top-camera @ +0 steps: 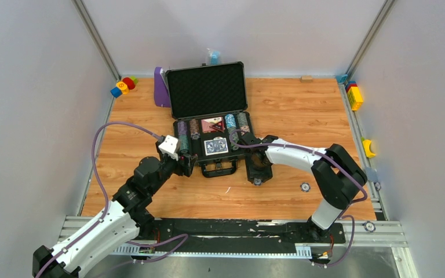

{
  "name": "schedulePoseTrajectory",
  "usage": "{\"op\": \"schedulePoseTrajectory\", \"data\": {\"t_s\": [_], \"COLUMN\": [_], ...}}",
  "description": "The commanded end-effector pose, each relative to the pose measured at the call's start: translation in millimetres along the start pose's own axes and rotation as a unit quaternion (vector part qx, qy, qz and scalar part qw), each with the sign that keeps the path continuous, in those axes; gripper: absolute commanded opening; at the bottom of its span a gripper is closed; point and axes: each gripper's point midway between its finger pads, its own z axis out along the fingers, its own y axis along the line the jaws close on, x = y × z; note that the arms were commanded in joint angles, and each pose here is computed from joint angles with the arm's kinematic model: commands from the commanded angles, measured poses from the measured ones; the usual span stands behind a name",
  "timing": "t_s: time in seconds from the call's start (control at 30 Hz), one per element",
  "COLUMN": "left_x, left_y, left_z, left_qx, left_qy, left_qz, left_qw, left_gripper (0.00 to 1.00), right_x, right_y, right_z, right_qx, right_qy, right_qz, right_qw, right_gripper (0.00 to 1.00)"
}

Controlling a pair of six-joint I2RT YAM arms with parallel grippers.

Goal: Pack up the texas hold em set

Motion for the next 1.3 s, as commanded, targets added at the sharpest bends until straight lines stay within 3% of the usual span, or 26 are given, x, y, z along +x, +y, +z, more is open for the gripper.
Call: {"op": "schedulePoseTrajectory", "data": {"t_s": [0.0,0.2,0.53,1.27], "left_x": [-12.9,-14.5,-13.3,-12.6], "left_y": [0.5,0.2,-0.4,0.7], "left_z": [0.0,-0.6,-0.6,0.1], "left_qx": [-0.001,0.001,0.002,-0.001], "left_qy": [-0.02,-0.023,-0.021,-0.019], "left_qz": [0.001,0.001,0.001,0.001], "left_qw": [1.0,1.0,1.0,1.0], "left_gripper": [0.85,0.85,0.85,0.85], "right_x": [-4.6,-9.0,-0.3,20.7], "right_y": [-14.0,-9.1,-8.9,-2.7], "right_z": [3.2,8.5,25.2,36.0], "right_qx": [0.05,0.028,-0.007,-0.006], "right_qy": [-0.009,-0.038,-0.068,0.001], "right_qz": [-0.01,-0.001,0.0,-0.015], "right_qw": [0.999,0.999,0.998,1.0], "right_gripper": [0.51,0.58,0.55,0.48]}}
